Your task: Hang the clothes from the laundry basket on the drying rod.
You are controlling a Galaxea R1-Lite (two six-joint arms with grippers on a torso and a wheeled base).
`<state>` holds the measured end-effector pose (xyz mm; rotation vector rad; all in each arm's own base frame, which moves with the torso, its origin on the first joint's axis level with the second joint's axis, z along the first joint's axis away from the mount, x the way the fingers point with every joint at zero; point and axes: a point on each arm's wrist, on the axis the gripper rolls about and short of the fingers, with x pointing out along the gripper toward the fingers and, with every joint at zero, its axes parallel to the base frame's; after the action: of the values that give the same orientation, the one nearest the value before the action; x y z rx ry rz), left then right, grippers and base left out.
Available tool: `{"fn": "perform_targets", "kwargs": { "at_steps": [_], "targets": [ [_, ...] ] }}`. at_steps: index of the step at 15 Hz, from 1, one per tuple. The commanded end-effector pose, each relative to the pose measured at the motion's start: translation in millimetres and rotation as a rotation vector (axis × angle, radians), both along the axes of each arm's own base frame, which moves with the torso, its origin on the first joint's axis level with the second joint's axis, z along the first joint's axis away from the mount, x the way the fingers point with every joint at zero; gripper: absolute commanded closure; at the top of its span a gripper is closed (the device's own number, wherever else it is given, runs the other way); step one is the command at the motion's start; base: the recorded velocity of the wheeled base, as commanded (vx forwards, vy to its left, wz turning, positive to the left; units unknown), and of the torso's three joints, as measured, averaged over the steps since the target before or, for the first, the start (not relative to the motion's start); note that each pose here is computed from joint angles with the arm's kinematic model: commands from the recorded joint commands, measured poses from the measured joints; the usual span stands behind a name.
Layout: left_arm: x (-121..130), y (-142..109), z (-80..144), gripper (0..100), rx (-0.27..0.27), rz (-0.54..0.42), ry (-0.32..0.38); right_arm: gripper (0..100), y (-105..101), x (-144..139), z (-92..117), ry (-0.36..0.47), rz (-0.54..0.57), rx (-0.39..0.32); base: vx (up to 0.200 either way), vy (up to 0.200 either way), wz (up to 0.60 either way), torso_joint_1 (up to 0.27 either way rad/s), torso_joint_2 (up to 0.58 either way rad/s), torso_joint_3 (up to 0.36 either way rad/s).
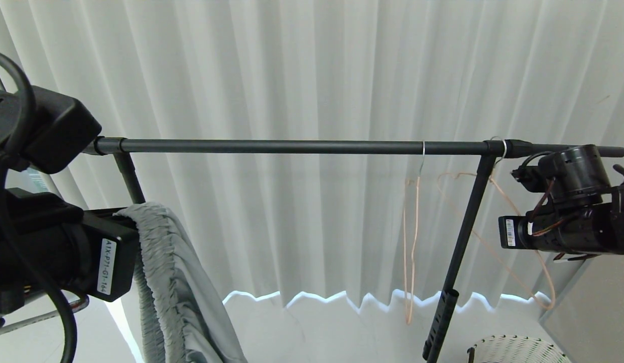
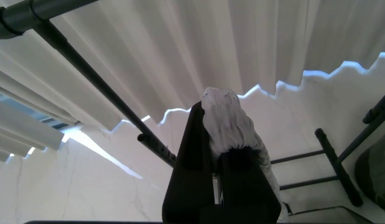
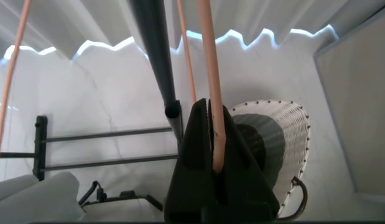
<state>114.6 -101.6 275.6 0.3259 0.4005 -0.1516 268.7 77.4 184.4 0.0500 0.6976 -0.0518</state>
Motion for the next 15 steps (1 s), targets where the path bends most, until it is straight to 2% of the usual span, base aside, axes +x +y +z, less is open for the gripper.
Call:
{"fn": "perform_targets", "kwargs": {
  "at_steps": [1,6,9,11,15],
  "targets": [
    [0,0,0,100,-0.001,0.001,-0.002,100,0,-2,8,-0.026,0.001,0.008,0.000,0.000,0.00,0.000,0.00,0.000],
    [-1,1,1,100,-0.001,0.003,-0.005,100,-7,-24,31,-0.099,0.000,0.030,0.000,0.000,0.00,0.000,0.00,0.000],
    [-1,1,0,100,0.002,0.003,-0.004,100,-14,-42,41,-0.102,-0.025,0.010,0.000,0.000,0.00,0.000,0.00,0.000],
    [-1,1,0,100,0.002,0.003,-0.004,100,-19,-59,50,-0.139,-0.027,0.010,0.000,0.000,0.00,0.000,0.00,0.000],
    [0,1,0,100,0.010,0.015,-0.009,100,-29,-93,53,-0.130,-0.028,0.006,-0.200,0.000,0.00,0.006,0.01,0.002]
  ]
}}
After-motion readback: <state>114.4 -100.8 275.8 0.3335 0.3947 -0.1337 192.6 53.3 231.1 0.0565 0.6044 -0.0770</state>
